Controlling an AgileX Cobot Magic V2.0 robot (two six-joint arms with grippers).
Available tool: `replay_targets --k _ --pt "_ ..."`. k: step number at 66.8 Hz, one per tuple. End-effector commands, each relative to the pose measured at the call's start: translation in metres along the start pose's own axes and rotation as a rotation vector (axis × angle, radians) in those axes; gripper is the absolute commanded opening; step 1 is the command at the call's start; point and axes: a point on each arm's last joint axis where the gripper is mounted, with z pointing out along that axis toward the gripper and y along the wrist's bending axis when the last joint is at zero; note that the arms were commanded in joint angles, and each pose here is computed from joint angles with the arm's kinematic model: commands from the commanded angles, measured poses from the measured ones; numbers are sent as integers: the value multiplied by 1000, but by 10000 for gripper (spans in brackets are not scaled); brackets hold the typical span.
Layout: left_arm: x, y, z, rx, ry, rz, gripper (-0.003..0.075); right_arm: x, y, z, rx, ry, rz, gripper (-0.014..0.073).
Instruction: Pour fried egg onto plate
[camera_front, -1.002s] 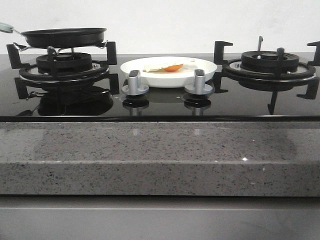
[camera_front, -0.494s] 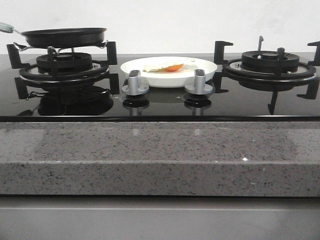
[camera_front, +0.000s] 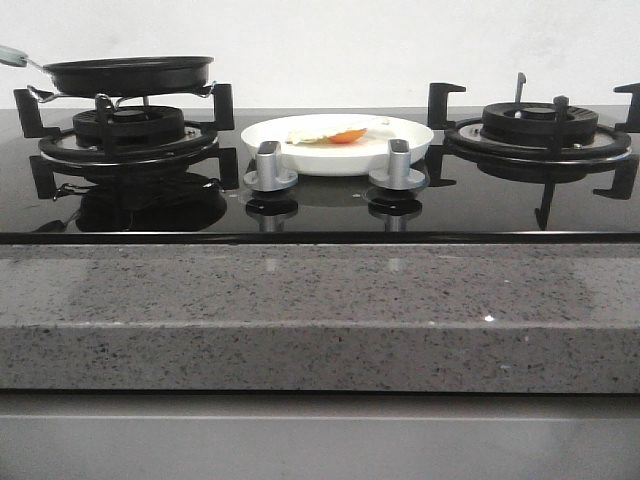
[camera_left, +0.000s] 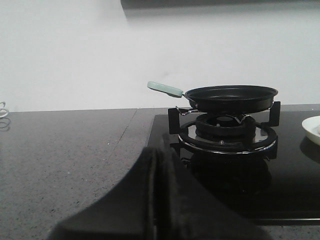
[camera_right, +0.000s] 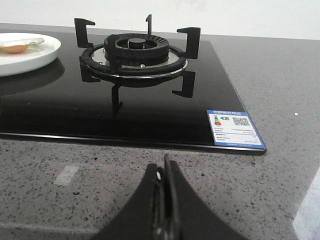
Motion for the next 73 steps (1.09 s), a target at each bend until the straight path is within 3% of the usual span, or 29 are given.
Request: replay_targets --k 1,12,73 --pt "-7 1 -1 -3 -91 -22 -20 -15 -1 -3 19 -149 2 -67" --pt "-7 1 -1 -3 -91 -22 -20 -20 -2 -4 17 -214 61 -67" --pt "-7 1 -1 -3 -91 -22 -20 -20 -2 -4 19 -208 39 -67"
